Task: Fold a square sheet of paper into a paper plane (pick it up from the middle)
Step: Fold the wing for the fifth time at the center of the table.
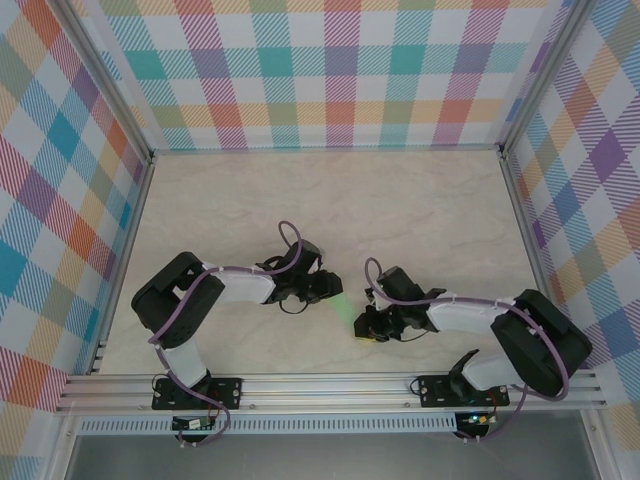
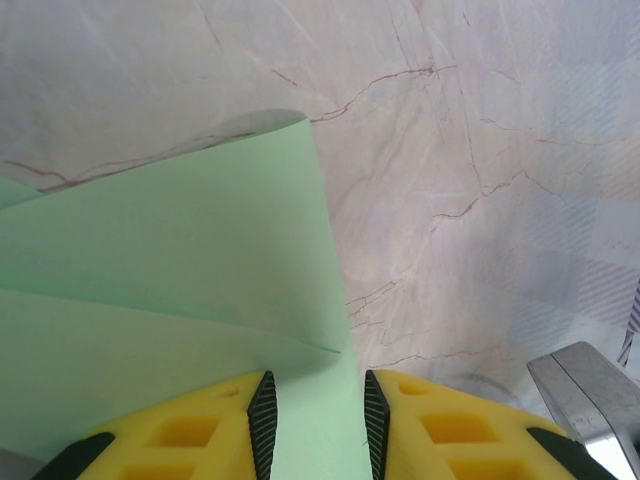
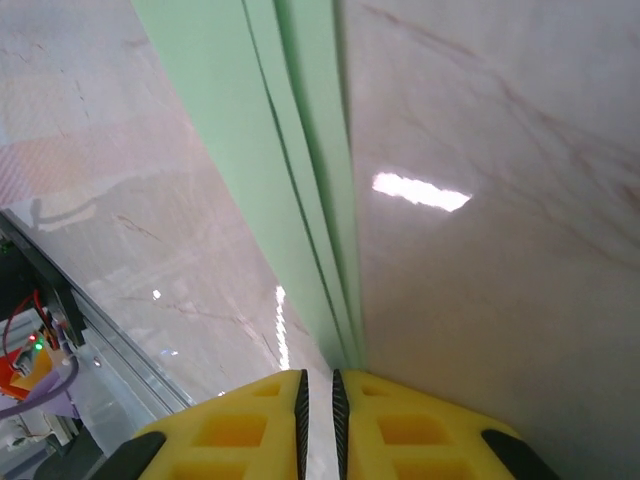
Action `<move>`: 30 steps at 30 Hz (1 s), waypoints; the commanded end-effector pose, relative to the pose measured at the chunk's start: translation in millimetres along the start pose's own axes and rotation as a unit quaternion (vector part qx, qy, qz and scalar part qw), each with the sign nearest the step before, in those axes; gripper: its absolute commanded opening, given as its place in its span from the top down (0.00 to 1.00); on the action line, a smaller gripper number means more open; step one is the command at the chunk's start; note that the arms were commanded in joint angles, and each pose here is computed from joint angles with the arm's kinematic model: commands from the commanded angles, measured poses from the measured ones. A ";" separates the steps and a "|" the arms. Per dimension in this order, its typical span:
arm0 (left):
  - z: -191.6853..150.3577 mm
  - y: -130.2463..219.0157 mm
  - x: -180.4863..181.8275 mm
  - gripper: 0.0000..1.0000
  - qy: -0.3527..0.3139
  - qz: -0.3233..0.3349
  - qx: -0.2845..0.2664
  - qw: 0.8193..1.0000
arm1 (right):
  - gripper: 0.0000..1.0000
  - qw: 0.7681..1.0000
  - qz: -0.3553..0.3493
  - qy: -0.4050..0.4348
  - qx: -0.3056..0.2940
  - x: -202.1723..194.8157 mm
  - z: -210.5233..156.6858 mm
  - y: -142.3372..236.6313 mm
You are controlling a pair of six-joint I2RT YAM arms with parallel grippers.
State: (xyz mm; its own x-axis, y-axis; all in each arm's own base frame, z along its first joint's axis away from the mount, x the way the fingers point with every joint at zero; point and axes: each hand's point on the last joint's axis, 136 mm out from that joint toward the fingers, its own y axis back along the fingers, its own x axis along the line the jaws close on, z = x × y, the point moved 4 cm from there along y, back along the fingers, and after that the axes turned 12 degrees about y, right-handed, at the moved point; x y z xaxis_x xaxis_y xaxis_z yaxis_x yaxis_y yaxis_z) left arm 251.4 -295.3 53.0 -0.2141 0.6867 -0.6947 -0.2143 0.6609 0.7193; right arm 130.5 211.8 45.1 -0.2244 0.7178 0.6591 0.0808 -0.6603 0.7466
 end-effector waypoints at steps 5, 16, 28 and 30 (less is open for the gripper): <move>-4.1 -15.3 54.1 0.68 0.026 0.085 -0.003 0.996 | 0.81 0.999 -0.035 0.004 0.023 -2.9 -15.6 15.3; -4.4 -7.4 49.0 0.68 0.018 0.084 -0.007 0.996 | 0.81 0.998 -0.002 0.035 -0.043 46.0 53.7 19.2; -5.2 -9.8 51.1 0.67 0.019 0.085 -0.002 0.996 | 0.82 0.999 0.011 0.009 -0.050 36.2 69.1 -8.6; -5.2 -10.8 51.8 0.67 0.019 0.086 -0.002 0.996 | 0.82 0.999 0.009 0.004 -0.044 31.8 67.4 -13.7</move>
State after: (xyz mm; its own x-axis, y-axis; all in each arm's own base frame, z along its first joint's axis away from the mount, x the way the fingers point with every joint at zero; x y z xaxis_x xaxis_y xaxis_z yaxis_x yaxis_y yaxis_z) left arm 250.9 -295.4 53.7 -0.2125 0.6850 -0.6969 -0.2116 0.6640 0.7172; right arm 188.9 255.5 68.8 -0.2376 0.7139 0.6587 -0.0080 -0.6795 0.7336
